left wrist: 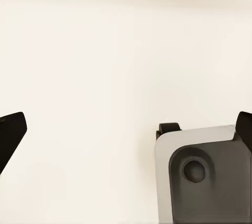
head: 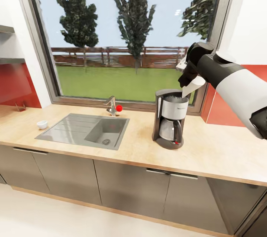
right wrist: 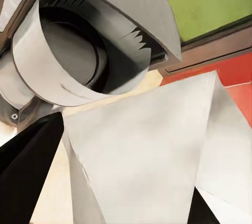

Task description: Set up a coffee station on the kitchen countertop: keep the coffee maker on the countertop, move the bottle of coffee from the kitchen shelf to the counter next to the coffee maker, place a paper coffee filter on top of the coffee maker, put the saucer next to the coffee maker with the coffee cup on the saucer, and place the electric kettle next to the coffee maker.

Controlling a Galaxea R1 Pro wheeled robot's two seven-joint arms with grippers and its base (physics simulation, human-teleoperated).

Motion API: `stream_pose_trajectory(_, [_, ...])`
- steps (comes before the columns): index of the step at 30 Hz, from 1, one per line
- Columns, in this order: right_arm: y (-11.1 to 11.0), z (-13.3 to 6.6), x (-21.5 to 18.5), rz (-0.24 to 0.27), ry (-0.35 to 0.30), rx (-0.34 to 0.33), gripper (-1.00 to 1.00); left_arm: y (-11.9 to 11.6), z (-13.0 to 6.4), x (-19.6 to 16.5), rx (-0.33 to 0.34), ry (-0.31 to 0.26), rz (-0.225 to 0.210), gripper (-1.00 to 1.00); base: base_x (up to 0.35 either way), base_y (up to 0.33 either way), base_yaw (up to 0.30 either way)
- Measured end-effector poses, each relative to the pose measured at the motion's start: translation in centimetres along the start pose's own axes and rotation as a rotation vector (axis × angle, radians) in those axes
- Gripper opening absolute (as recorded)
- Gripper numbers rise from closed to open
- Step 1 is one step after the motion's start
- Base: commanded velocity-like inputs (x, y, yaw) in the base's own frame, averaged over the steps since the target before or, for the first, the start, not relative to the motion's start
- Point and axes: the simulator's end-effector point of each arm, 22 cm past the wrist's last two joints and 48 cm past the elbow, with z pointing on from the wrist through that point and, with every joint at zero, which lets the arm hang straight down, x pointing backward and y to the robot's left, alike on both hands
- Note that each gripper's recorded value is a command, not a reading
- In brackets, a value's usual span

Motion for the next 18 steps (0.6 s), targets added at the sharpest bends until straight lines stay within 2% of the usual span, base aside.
stream_pose_trajectory(4, [1.4, 0.7, 0.2, -0.024, 0.014, -0.010, -1.00, 0.1, -0.1, 0.3, -0.005, 0.005, -0.002, 1.00, 0.002, 0.000, 0.000])
stream_pose_trajectory(9, [1.6, -0.8, -1.9, -0.025, -0.028, -0.012, -1.00, 0.1, -0.4, 1.5, -0.006, 0.028, -0.004, 1.00, 0.139, 0.011, 0.000])
stream_pose_trajectory(13, [1.9, -1.0, -2.3, -0.029, -0.034, -0.015, -1.00, 0.1, -0.4, 2.0, -0.005, 0.039, -0.004, 1.00, 0.205, 0.043, 0.000])
stream_pose_trajectory(18, [2.1, -1.0, -2.4, -0.030, -0.035, -0.017, -1.00, 0.0, -0.5, 2.1, -0.005, 0.040, -0.004, 1.00, 0.040, 0.008, 0.000])
